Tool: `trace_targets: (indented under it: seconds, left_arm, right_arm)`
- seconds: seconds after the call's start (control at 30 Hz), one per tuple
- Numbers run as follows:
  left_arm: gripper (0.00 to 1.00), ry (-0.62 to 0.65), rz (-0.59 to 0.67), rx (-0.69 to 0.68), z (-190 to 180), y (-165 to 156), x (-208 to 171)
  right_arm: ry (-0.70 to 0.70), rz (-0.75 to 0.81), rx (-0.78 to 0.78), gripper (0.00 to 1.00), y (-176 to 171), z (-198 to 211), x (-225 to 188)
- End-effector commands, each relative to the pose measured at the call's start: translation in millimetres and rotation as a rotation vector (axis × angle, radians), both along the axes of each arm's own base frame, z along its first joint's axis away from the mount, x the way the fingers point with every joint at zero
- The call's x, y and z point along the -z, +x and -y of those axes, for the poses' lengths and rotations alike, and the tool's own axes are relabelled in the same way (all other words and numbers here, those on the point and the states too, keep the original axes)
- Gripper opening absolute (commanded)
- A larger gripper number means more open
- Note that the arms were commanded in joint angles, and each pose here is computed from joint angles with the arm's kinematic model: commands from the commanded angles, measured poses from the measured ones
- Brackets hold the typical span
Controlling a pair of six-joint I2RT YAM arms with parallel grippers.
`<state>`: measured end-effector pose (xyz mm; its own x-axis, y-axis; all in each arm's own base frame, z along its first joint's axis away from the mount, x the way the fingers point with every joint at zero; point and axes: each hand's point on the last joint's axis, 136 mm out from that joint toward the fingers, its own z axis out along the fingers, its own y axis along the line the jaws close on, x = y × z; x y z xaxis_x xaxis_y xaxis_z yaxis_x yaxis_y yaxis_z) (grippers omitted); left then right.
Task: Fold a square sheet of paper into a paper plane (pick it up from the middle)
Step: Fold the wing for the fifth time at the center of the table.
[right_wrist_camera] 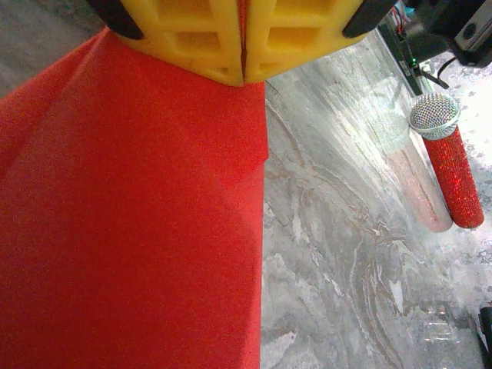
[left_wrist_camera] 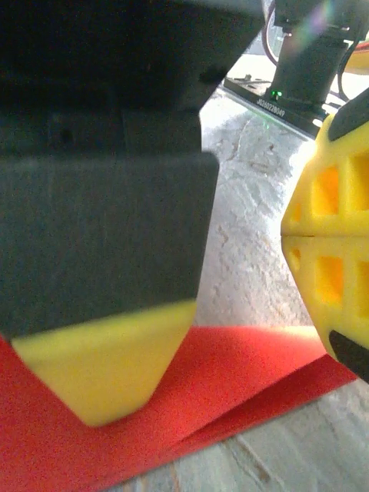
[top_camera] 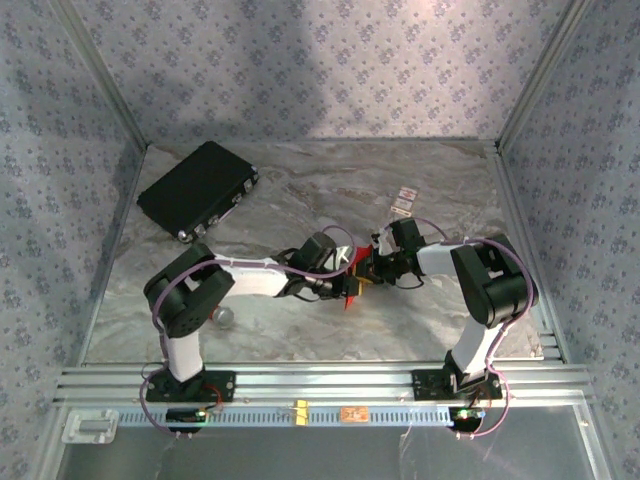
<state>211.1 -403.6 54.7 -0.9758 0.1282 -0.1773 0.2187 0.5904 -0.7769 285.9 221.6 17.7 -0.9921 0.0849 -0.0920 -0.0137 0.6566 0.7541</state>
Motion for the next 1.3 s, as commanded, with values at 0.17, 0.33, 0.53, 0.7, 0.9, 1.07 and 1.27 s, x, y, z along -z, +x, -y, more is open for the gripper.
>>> trace_targets:
  seconds: [0.17,0.33,0.53,0.7,0.9,1.07,1.27]
  left_arm:
    - [0.06,-0.048,0.020,0.007,12.7,11.9,-4.3]
    - [0.06,-0.050,0.013,0.020,16.4,12.1,-1.6]
    - [0.06,0.009,-0.013,0.015,10.1,10.0,18.3]
    - [0.05,0.063,-0.043,0.015,-2.4,0.2,39.6]
    - [0.05,0.098,-0.055,0.025,-13.5,-15.9,48.4]
    - [0.05,0.139,-0.062,0.036,-22.7,-28.9,54.3]
    - [0.06,0.187,-0.057,0.057,-36.2,-44.2,55.7]
  right_arm:
    - [-0.161,-0.079,0.042,0.10,-15.4,19.0,42.3]
    - [-0.165,-0.081,0.041,0.10,-16.1,19.3,43.9]
    - [-0.167,-0.086,0.042,0.10,-16.8,19.9,45.6]
    - [-0.167,-0.085,0.040,0.10,-16.5,19.4,45.9]
    - [-0.177,-0.090,0.042,0.10,-17.5,22.1,48.3]
    - [-0.177,-0.092,0.043,0.10,-17.6,22.1,49.1]
    - [-0.177,-0.090,0.042,0.10,-16.6,21.9,48.6]
